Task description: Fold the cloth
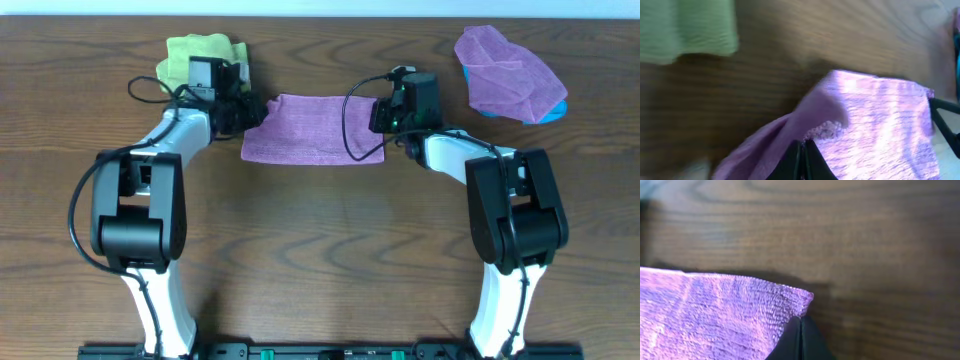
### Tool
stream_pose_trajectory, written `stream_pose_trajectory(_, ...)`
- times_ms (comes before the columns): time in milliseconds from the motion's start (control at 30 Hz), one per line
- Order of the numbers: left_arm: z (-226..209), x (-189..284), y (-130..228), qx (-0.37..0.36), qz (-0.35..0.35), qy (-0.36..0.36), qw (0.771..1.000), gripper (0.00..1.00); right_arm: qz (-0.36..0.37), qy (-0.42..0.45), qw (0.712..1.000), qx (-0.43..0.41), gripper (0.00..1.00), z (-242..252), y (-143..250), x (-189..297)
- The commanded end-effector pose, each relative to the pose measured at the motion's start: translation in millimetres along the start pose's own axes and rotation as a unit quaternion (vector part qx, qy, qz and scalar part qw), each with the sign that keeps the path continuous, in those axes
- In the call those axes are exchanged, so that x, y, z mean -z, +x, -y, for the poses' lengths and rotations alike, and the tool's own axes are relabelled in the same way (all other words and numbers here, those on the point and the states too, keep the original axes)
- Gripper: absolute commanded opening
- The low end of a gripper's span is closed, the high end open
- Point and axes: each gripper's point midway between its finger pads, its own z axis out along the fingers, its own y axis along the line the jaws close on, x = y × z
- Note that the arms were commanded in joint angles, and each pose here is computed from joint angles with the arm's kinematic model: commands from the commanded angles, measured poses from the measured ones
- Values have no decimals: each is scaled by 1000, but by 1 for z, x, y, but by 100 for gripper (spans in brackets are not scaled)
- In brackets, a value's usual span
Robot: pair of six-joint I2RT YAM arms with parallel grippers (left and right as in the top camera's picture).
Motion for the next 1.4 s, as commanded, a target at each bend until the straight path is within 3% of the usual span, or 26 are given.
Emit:
stream_pose_trajectory(0, -6, 21, -15, -19, 11, 0, 1000, 6, 0, -13, 1000, 2, 1, -13, -9, 10)
stream_pose_trajectory(500, -20, 36, 6, 4, -36, -14, 999, 6, -24, -7, 1000, 7, 1, -25, -16, 49)
stream_pose_trajectory(800, -23, 41, 20, 6, -64, -24, 998, 6, -108, 15, 994, -1, 1, -23, 25, 58)
stream_pose_trajectory(1033, -45, 47, 39, 13, -96, -87, 991, 6, -132, 25, 991, 16, 1, -34, 43, 58)
stream_pose_trajectory(1367, -53, 48, 33, -1, -84, -108, 991, 6, -100, 98, 989, 37, 1, -15, 33, 57)
